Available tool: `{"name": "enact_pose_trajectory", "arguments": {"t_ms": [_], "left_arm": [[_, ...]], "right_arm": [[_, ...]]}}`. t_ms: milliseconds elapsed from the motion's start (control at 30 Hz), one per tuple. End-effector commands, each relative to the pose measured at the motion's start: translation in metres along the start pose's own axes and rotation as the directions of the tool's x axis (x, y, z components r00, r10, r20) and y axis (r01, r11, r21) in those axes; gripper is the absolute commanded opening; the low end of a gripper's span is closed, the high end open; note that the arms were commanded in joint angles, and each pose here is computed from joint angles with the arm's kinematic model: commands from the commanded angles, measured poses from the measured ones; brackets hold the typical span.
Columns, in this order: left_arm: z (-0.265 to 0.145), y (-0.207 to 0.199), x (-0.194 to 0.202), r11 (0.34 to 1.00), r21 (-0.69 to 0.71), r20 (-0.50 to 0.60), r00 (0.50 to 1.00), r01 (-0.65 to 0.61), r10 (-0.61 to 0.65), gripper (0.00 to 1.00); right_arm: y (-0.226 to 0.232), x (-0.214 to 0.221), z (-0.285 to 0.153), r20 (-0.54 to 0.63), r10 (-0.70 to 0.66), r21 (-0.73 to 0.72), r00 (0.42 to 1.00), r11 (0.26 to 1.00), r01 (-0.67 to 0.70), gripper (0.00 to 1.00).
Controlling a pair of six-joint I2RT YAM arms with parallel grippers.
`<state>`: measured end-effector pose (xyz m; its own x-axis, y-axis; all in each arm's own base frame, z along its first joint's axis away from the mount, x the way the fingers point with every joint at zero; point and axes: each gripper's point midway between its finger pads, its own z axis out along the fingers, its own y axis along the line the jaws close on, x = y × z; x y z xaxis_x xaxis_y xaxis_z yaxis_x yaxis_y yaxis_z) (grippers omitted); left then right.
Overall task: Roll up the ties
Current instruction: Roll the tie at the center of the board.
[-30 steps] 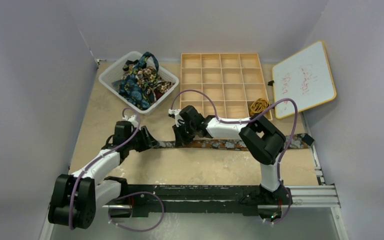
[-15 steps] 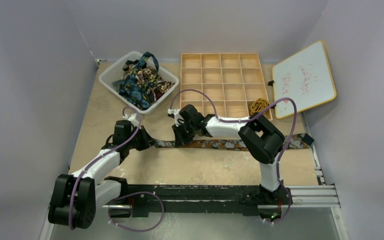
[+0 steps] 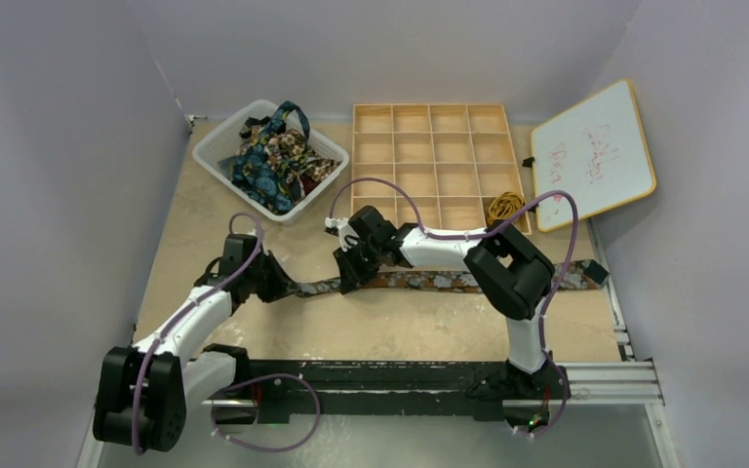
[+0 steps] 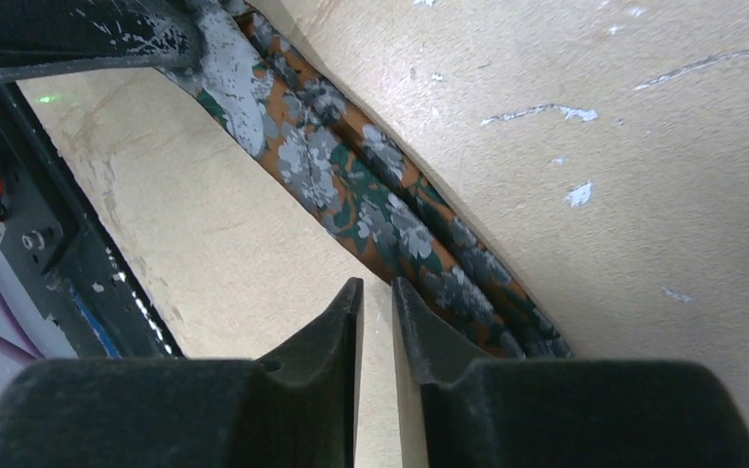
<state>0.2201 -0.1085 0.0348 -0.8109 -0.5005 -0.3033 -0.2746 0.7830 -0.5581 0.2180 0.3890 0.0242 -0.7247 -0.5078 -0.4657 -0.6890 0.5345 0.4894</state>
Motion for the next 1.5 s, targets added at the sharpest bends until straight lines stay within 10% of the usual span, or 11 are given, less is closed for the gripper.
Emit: {"name": "enact_pose_trajectory", "arguments": {"t_ms": [0, 800, 1100, 1467], "left_arm": [[-0.005, 0.010, 0.003, 0.995, -0.070, 0.012, 0.997, 0.074, -0.073, 0.00], [-0.005, 0.000, -0.013, 0.998, -0.051, 0.047, 0.998, 0.032, -0.029, 0.00], [-0.008, -0.001, -0.013, 0.999, -0.045, 0.046, 0.999, -0.003, 0.005, 0.00], [-0.013, -0.011, -0.016, 0.999, 0.001, 0.051, 0.998, -0.042, 0.042, 0.00]], "right_arm": [[0.017, -0.013, -0.017, 0.021, -0.038, -0.035, 0.999, 0.999, 0.038, 0.23], [-0.010, -0.034, -0.010, 0.133, 0.121, 0.174, 0.984, 0.974, -0.143, 0.18], [0.027, -0.047, -0.109, 0.361, 0.007, 0.148, 0.933, 0.987, -0.065, 0.38], [0.029, -0.043, -0.176, 0.712, 0.077, 0.064, 0.698, 0.983, -0.175, 0.69]]}}
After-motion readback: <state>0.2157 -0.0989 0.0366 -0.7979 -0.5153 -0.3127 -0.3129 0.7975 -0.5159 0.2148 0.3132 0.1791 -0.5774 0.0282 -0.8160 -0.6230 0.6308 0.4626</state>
